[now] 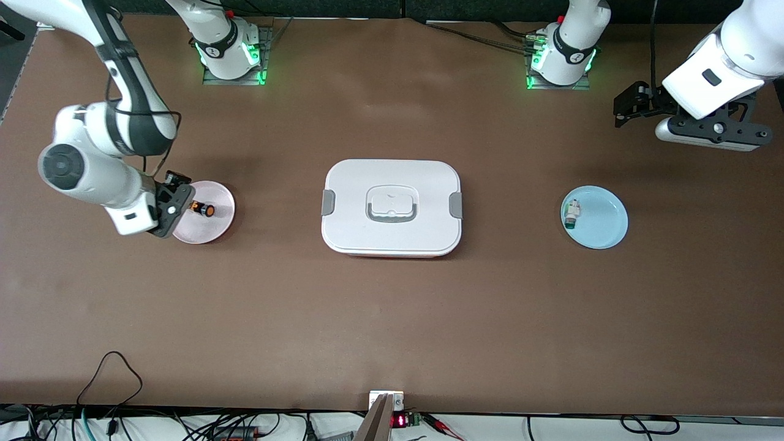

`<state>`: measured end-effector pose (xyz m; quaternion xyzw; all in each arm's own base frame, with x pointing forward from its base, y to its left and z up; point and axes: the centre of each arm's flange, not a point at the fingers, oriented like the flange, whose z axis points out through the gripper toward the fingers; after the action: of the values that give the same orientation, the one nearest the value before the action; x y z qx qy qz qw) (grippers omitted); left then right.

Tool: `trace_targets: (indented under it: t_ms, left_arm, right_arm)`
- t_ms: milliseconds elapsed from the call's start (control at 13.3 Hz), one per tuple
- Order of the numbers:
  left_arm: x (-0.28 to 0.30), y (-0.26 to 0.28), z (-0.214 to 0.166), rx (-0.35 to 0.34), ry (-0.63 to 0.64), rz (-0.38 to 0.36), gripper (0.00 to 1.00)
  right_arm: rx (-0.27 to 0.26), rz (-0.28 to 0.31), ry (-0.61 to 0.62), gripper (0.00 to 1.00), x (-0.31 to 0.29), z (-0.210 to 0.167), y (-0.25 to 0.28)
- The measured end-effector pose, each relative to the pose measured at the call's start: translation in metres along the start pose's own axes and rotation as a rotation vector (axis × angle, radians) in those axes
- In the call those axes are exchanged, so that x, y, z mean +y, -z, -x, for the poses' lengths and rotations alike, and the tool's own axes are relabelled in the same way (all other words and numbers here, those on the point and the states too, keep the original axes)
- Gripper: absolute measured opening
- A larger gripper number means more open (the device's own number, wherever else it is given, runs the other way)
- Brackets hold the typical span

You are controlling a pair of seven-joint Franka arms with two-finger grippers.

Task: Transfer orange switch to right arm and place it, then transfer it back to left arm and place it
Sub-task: 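Lower the switch onto the white plate and open the right gripper, then raise the right gripper away from the white plate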

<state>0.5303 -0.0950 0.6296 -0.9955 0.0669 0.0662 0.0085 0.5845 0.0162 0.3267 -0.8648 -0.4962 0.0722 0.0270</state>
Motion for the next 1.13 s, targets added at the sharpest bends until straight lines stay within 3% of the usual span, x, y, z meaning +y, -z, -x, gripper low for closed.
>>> trace_targets:
  t_ms: [377, 603, 905, 1131]
  left_arm:
    - [0.01, -0.002, 0.006, -0.05, 0.038, -0.006, 1.0]
    - [0.0, 0.0, 0.003, -0.045, 0.06, -0.002, 1.0]
    - [-0.025, -0.006, -0.003, -0.057, 0.085, 0.008, 1.0]
    - [-0.027, -0.007, -0.006, -0.059, 0.085, 0.01, 1.0]
  right_arm:
    - [-0.015, -0.084, -0.436, 1.0, 0.005, 0.001, 0.076]
    - [-0.074, -0.107, -0.731, 1.0, -0.008, -0.001, 0.14]
    - [-0.116, -0.165, -0.879, 1.0, -0.039, -0.002, 0.214]
    - [-0.156, -0.15, -0.956, 1.0, -0.078, -0.025, 0.254]
